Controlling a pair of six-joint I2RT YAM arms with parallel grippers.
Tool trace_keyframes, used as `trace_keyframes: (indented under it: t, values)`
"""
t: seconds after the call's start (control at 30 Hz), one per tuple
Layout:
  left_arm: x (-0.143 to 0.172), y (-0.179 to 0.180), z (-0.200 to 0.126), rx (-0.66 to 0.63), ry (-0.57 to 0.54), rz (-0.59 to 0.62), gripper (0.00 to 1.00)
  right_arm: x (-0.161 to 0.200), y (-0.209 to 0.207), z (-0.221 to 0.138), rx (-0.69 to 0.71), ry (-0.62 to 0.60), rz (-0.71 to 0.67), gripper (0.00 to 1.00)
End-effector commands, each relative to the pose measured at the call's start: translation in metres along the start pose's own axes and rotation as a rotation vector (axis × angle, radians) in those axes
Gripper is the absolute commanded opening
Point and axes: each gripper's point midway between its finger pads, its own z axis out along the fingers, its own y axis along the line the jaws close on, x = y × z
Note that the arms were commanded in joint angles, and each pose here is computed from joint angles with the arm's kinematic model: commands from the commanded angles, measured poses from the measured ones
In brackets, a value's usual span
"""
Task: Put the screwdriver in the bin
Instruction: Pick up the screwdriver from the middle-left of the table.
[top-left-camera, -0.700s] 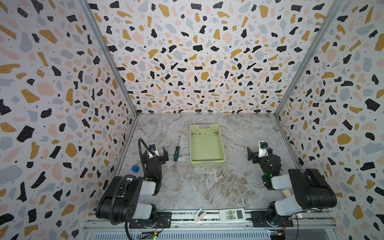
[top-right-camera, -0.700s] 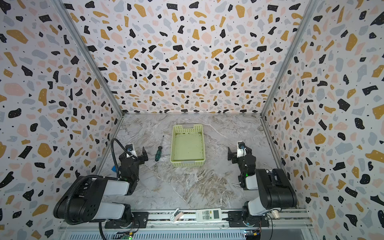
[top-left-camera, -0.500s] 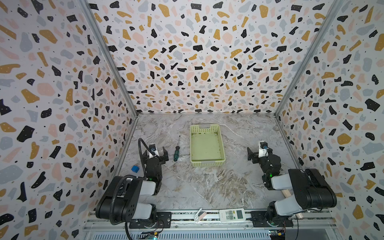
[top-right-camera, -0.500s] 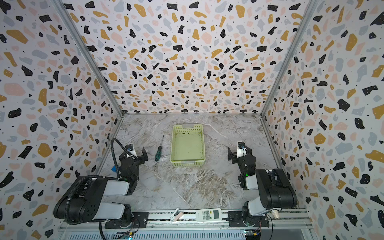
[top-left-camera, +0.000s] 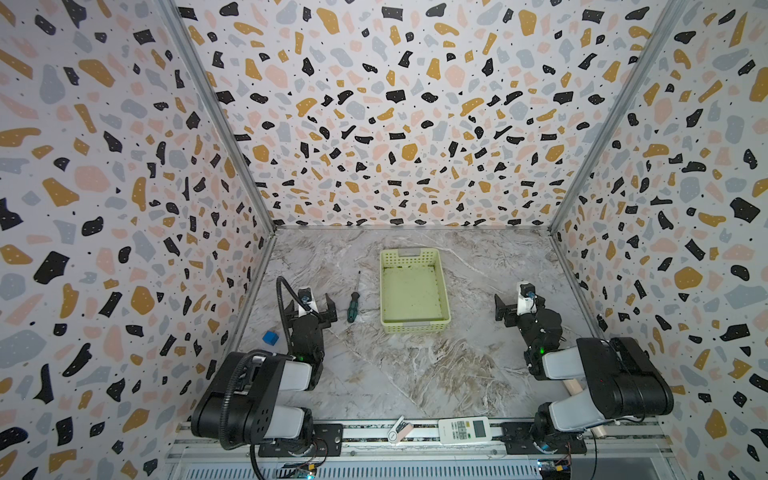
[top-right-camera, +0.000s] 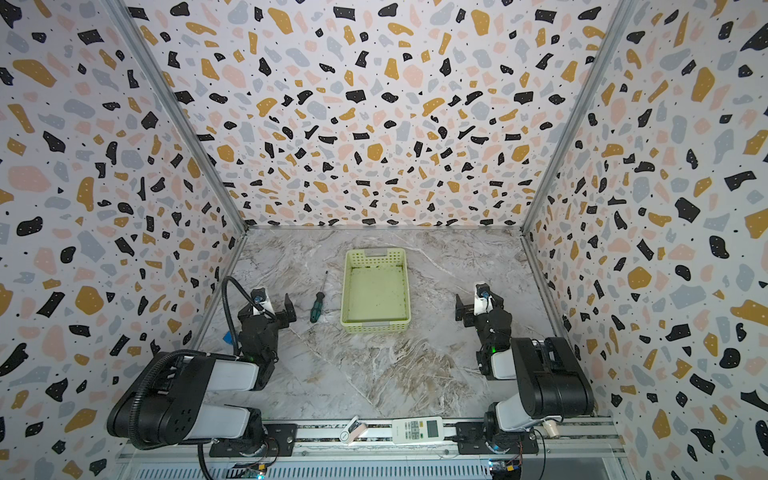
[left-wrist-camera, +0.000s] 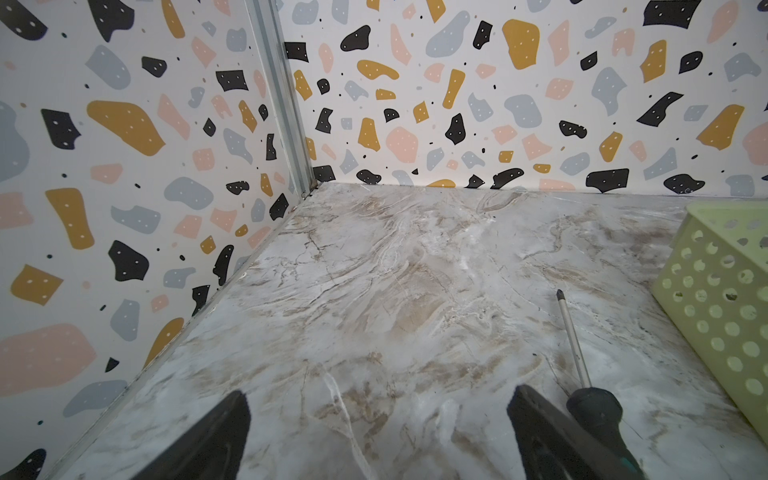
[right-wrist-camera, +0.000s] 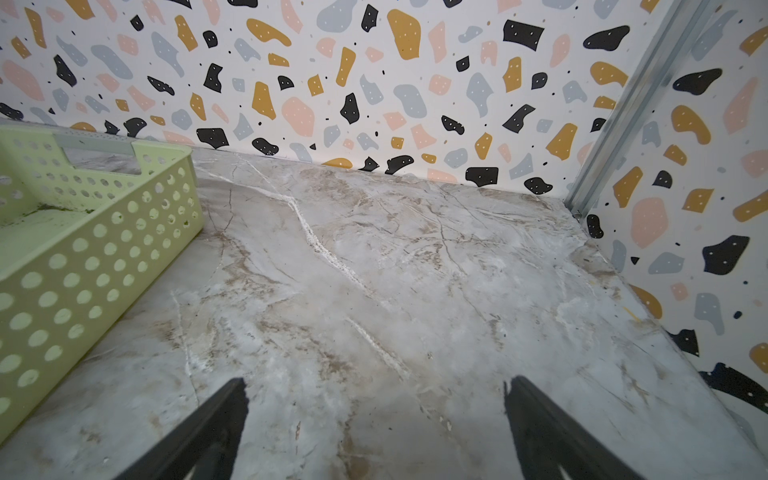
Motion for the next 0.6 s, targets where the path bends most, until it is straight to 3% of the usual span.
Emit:
trace_keyframes:
  t: [0.0, 0.43, 0.57]
  values:
    - [-0.014, 0.001, 0.002, -0.006, -0.045, -0.011, 0.99, -0.008, -0.002, 0.003, 0.008, -0.019, 0.008, 0.99]
    - [-0.014, 0.007, 0.003, -0.037, -0.042, -0.021, 1.0, -0.008, -0.003, 0.002, 0.002, -0.022, 0.015, 0.99]
    - [-0.033, 0.004, 0.014, -0.046, -0.001, -0.01, 0.99, -0.017, -0.008, 0.002, 0.031, -0.022, 0.024, 0.99]
